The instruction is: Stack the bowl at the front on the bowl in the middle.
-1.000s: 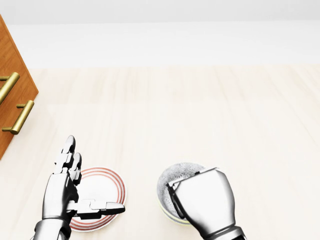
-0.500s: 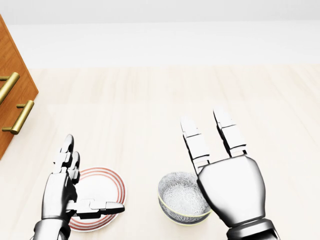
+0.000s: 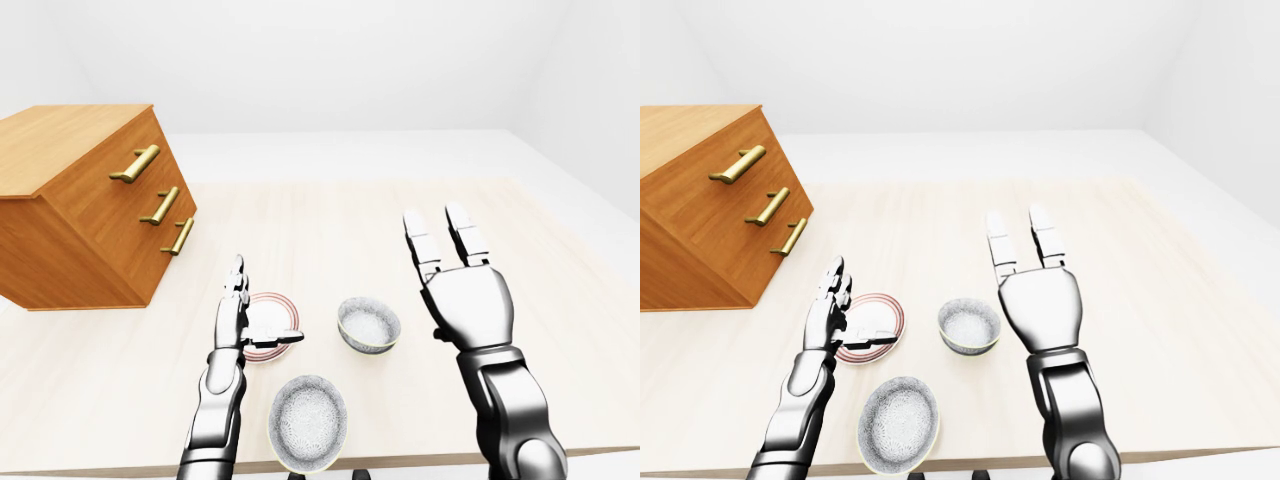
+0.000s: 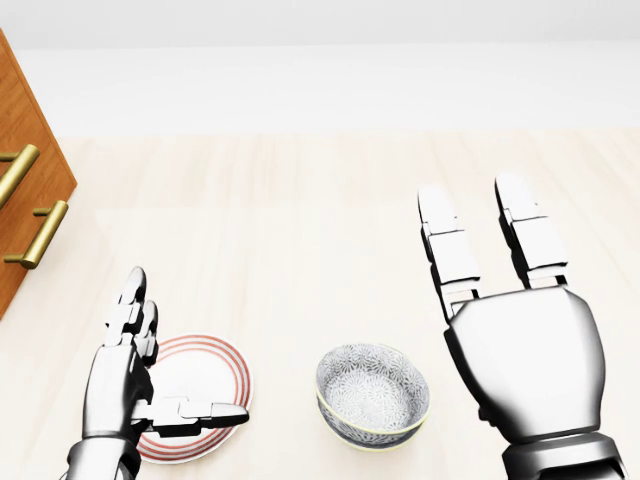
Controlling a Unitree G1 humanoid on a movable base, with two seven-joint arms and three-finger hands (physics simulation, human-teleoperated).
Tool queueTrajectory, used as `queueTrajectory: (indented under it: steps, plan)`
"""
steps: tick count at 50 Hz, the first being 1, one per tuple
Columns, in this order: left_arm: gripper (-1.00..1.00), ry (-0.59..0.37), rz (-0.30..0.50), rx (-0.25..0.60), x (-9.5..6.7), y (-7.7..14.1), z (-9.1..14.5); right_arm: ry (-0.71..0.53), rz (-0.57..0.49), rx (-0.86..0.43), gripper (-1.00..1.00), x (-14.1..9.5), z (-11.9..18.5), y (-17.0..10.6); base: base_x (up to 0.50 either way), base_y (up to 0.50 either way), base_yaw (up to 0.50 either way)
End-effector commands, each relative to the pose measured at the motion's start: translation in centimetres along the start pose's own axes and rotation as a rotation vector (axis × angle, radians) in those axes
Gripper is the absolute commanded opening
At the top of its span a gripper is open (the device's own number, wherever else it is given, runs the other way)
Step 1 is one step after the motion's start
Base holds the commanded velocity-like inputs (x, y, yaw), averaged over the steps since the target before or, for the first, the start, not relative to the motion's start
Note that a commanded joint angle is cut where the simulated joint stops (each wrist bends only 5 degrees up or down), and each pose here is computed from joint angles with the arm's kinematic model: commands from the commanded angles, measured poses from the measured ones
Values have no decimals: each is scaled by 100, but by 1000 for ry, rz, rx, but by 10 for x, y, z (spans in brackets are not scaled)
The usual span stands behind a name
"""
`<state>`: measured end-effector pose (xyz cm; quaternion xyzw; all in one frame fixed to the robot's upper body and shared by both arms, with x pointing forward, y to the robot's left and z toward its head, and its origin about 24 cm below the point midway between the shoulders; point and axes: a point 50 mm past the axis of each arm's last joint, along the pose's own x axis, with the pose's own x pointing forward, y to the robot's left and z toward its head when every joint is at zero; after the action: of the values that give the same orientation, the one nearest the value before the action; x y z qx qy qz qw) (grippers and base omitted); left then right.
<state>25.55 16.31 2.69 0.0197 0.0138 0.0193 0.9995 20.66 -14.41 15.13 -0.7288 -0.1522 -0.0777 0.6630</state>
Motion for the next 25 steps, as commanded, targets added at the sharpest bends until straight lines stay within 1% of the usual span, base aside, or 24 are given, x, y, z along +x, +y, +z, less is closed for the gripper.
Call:
queueTrajectory:
  steps: [1, 25]
  plan:
    - [100, -7, -1, 6, -1, 0, 2, 11, -25, 3, 100, 0, -2, -8, 0, 0, 0]
    - [100, -9, -5, 10, -1, -1, 1, 15, -46, 13, 100, -1, -2, -17, 0, 0, 0]
